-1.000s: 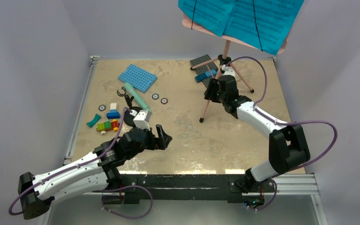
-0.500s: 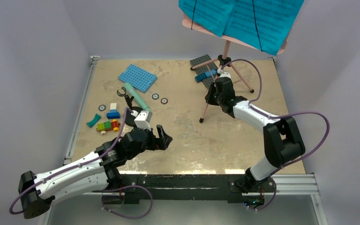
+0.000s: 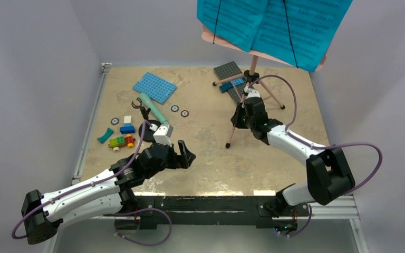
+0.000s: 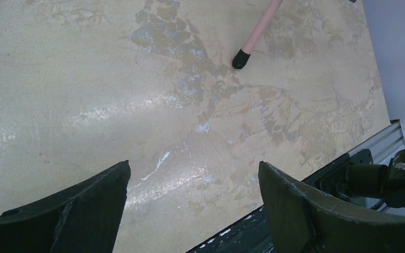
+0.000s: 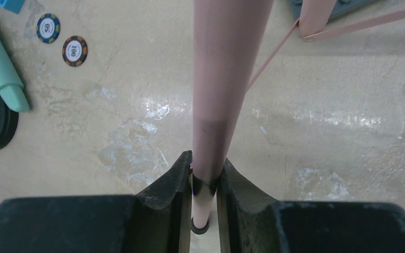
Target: Pack up the instrument practice props
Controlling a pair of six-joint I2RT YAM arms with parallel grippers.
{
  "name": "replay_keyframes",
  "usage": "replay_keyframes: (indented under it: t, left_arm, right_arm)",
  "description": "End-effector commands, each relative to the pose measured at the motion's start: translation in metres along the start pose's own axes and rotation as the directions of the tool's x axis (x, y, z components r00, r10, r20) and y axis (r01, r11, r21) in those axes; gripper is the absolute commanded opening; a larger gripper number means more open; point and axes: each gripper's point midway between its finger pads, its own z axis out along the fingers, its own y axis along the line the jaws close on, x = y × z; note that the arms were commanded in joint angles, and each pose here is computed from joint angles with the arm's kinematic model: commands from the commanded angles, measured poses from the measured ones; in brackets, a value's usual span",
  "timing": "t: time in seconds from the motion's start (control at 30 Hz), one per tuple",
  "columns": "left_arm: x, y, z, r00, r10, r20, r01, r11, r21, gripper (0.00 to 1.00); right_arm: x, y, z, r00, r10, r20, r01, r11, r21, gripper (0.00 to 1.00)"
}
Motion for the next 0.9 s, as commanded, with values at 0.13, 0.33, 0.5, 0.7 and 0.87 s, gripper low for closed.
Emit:
replay_keyframes:
  t: [0.13,0.33,0.5,0.7,0.87]
  left_arm:
    - [-0.002,-0.009,-0.001,0.999,-0.035,0.01,0.035,0.999,0.04,0.94]
    - [0.001,-0.004,-0.001,0.999,-0.042,0.007,0.042,0.999,0.028,0.93]
    - [0.006,0.0,-0.002,0.999,-0.053,-0.001,0.053,0.998,0.023,0.93]
    - [0.006,0.004,-0.005,0.998,-0.06,0.003,0.06,0.998,0.011,0.93]
    - [0.005,0.007,-0.007,0.998,-0.062,0.008,0.062,0.998,0.004,0.93]
  right_arm:
    - [0.017,0.059,-0.032,0.997,-0.079,-0.018,0.075,0.98,-0.182,0.0]
    - [0.052,0.083,-0.041,0.988,-0.139,-0.073,0.108,0.937,-0.331,0.0]
    - [0.078,0.099,-0.047,0.974,-0.204,-0.098,0.135,0.871,-0.472,0.0]
    - [0.09,0.112,-0.058,0.964,-0.24,-0.116,0.134,0.812,-0.568,0.0]
    - [0.1,0.121,-0.07,0.953,-0.263,-0.148,0.113,0.766,-0.633,0.0]
